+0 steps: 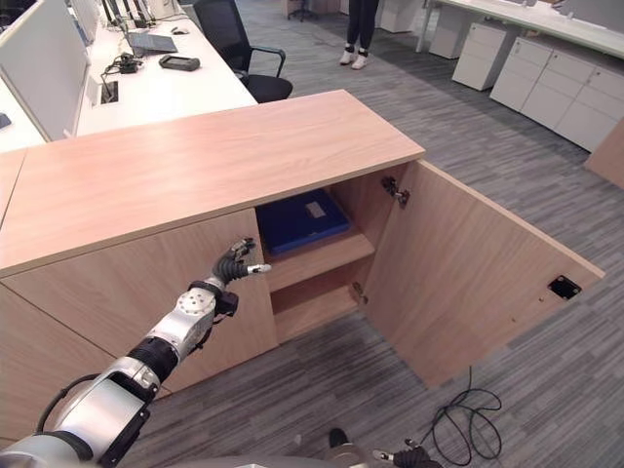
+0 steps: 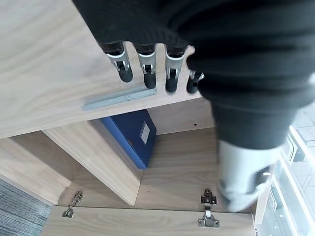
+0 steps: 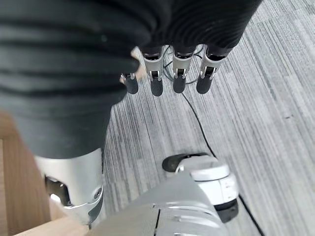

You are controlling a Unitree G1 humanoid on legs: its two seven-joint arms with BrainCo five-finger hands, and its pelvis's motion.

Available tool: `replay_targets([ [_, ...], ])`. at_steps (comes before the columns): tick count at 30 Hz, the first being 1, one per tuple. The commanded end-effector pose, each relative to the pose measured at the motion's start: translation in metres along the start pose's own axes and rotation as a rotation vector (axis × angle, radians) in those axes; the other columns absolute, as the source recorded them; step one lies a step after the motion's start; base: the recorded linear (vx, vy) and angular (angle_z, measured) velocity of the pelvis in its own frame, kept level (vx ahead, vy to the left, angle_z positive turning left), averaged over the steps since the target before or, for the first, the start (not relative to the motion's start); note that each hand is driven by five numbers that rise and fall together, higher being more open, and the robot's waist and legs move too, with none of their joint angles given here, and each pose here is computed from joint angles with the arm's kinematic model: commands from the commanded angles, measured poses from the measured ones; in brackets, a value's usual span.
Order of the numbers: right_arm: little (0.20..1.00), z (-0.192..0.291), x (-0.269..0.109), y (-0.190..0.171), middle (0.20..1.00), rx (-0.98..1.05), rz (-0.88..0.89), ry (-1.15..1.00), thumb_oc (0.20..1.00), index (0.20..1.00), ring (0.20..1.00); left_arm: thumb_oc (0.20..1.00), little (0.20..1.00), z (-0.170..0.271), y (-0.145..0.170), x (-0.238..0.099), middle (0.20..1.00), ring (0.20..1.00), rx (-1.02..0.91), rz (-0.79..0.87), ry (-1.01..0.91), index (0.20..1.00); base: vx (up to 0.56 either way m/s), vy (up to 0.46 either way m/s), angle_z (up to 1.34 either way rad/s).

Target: Put the empty folder in the office cabinet

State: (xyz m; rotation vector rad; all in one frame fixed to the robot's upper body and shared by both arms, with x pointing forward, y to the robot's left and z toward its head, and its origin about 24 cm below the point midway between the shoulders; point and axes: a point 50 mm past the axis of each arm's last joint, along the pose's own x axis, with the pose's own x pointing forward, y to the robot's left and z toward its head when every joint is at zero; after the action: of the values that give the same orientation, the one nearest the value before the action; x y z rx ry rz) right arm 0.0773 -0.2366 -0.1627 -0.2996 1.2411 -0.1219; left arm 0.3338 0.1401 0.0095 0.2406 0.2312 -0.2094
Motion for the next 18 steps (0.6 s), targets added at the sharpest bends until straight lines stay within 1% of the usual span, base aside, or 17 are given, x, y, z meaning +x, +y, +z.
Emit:
replay_targets([
  [1,1.000,0.011,0.003,-0.014,1.000,-0.036,-0.046,-0.010,1.000,1.000,1.000,1.000,1.000,0.063,0.001,0.021,1.000,1.000,0.025,-0.009,-0.201,1.000,0.00,0.000,0.00],
  [5,1.000,0.009,0.003,-0.013,1.000,-0.032,-0.043,0.000,1.000,1.000,1.000,1.000,1.000,0.058,0.005,0.020,1.000,1.000,0.039,-0.001,-0.185,1.000,0.00,0.000,0.00],
  [9,1.000,0.008,0.003,-0.013,1.000,-0.021,-0.042,0.003,1.000,1.000,1.000,1.000,1.000,0.048,0.016,0.017,1.000,1.000,0.048,0.031,-0.157,1.000,0.00,0.000,0.00],
  [13,1.000,0.007,0.002,-0.013,1.000,0.013,-0.044,0.004,1.000,1.000,1.000,1.000,1.000,0.039,0.017,0.005,1.000,1.000,0.078,-0.005,-0.177,1.000,-0.02,0.003,0.03],
  [15,1.000,0.009,0.003,-0.014,1.000,0.045,-0.046,0.001,1.000,1.000,1.000,1.000,1.000,0.034,0.016,-0.005,1.000,1.000,0.017,-0.034,-0.198,1.000,-0.05,-0.005,0.06],
  [16,1.000,0.009,0.003,-0.013,1.000,0.044,-0.046,0.002,1.000,1.000,1.000,1.000,1.000,0.034,0.016,-0.005,1.000,1.000,0.017,-0.034,-0.197,1.000,-0.07,0.000,0.05],
  [18,1.000,0.016,0.003,-0.015,1.000,0.067,-0.049,-0.017,1.000,1.000,1.000,1.000,1.000,0.027,0.019,-0.019,1.000,1.000,-0.037,-0.059,-0.212,1.000,-0.13,-0.009,-0.03],
])
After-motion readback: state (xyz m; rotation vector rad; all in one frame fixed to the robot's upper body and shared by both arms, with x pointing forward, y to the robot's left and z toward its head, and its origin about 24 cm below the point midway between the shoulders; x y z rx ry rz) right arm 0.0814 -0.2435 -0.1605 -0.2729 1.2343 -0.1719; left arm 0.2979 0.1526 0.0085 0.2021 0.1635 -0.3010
